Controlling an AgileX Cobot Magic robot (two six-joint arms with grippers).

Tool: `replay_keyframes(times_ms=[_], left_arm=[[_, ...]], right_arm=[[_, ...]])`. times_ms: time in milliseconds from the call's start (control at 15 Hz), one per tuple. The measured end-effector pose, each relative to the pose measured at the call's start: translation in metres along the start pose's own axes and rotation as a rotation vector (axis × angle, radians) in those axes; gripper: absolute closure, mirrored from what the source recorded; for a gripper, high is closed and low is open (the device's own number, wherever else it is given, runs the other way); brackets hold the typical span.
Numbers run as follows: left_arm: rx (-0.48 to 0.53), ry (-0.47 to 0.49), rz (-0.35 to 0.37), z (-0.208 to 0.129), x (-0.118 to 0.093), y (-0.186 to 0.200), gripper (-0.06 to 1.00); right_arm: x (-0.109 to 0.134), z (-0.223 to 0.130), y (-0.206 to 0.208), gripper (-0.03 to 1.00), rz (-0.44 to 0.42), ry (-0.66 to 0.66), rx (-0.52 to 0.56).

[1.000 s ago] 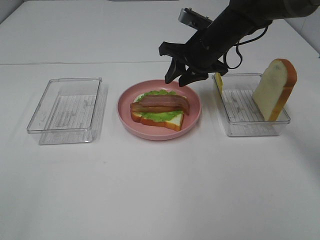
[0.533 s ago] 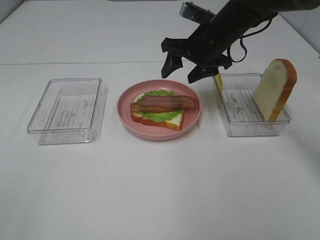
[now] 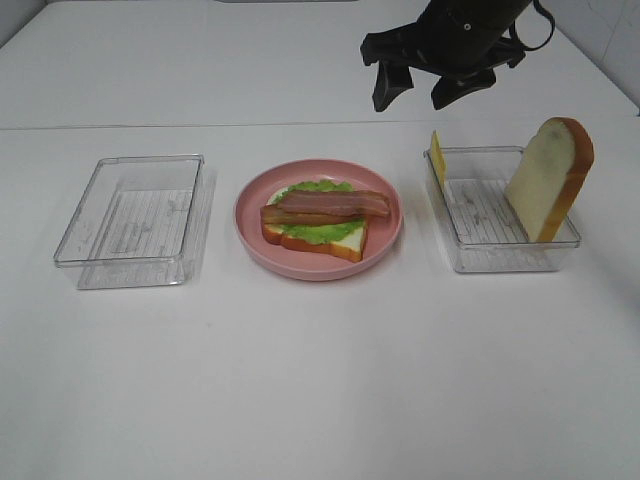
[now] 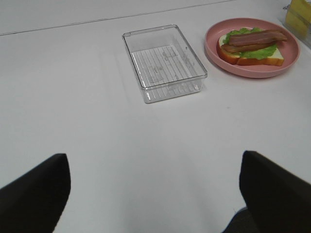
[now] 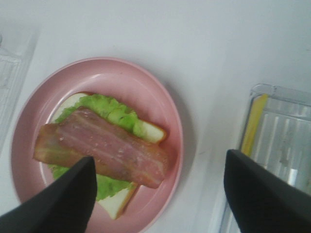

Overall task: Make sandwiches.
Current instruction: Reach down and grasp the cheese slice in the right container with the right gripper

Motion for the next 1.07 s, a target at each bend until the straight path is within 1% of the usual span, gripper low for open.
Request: replay_keyframes(times_ms=[200,267,333,533,867,1067], left_arm=[[0.0,0.0,0.0,0.0,0.0,0.0,0.06],[0.0,0.0,0.0,0.0,0.0,0.0,0.06],[0.0,0.0,0.0,0.0,0.0,0.0,0.06],[0.0,0.0,0.0,0.0,0.0,0.0,0.06],[0.0,0.0,0.0,0.0,0.0,0.0,0.06],[0.0,0.0,0.0,0.0,0.0,0.0,0.06]], right_arm=[[-0.012,0.005,-0.005,0.28,-0.108,0.023,0.017],[-0.015,0.005,-0.011,0.28,-0.132,0.038,0.025],[-0.021,0.002,-0.024,0.28,-0.171,0.065,0.055],[-0.028,-0.006,-0.049,0.29,-0.205,0.075,0.112],[-0.033,-0.009,-0.068,0.31,-0.227,0.093,0.115],[-0.038,-0.008,-0.07,0.31,-0.259,0.078,0.1]])
Point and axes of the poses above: a point on each arm's last joint axis where the gripper is mounted, y pointing back along that axis away from the gripper, x along the wrist's bending axis when the last joint is at zero, z = x × y, the point moved 1 cm from there along -y, pointing out along that axis toward the gripper, and after that the axes turned 6 degrees about y, right-handed, at the moved point
